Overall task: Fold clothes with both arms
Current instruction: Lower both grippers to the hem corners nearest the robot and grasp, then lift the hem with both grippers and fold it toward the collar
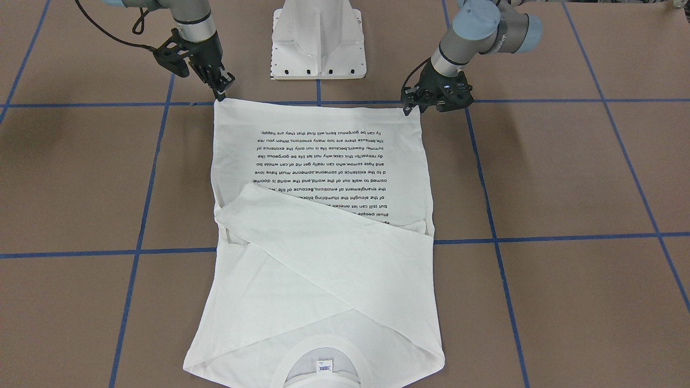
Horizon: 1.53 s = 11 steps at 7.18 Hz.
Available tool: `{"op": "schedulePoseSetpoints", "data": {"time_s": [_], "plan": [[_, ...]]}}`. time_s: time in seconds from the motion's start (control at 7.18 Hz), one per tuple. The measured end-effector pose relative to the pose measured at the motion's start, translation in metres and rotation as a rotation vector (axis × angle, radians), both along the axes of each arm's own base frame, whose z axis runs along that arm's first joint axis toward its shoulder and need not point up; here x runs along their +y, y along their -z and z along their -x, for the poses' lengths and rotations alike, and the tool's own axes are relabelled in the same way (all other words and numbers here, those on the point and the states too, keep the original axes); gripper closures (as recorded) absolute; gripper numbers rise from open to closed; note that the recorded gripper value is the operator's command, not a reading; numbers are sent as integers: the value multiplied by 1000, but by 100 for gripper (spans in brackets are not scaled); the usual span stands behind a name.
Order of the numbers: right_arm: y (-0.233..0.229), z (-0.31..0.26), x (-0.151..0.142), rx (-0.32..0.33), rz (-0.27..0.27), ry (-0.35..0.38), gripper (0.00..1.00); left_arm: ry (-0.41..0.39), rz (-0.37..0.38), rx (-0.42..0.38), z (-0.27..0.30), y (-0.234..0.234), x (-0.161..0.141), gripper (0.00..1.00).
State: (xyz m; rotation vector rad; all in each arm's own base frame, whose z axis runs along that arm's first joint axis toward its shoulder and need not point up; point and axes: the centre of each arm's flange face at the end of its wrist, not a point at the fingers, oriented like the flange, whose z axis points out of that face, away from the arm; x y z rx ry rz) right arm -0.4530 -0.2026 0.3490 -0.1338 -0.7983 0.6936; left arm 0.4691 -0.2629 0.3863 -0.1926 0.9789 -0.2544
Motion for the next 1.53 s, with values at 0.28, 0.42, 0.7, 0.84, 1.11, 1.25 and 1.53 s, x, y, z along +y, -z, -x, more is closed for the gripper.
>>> {"op": "schedulePoseSetpoints", "data": {"time_s": [0.28, 0.42, 0.7, 0.84, 1.11, 1.25, 1.53], "plan": [[0, 0, -1, 0, 0, -2, 100, -8, 3, -5, 1, -2, 4, 100], [1, -2, -2, -3, 0, -4, 100, -11, 3, 4, 4, 2, 5, 100], [3, -15, 3, -9, 9, 10, 100, -31, 3, 51, 17, 25, 14, 100], [5, -25, 13, -12, 18, 29, 100, -55, 17, 83, 26, 40, 27, 100], [12, -33, 35, -16, 36, 66, 100, -88, 50, 135, 40, 66, 53, 100], [22, -40, 44, -11, 42, 84, 100, -97, 77, 154, 44, 77, 66, 100], [45, -59, 54, 1, 51, 108, 100, -105, 103, 179, 50, 90, 78, 100]]}}
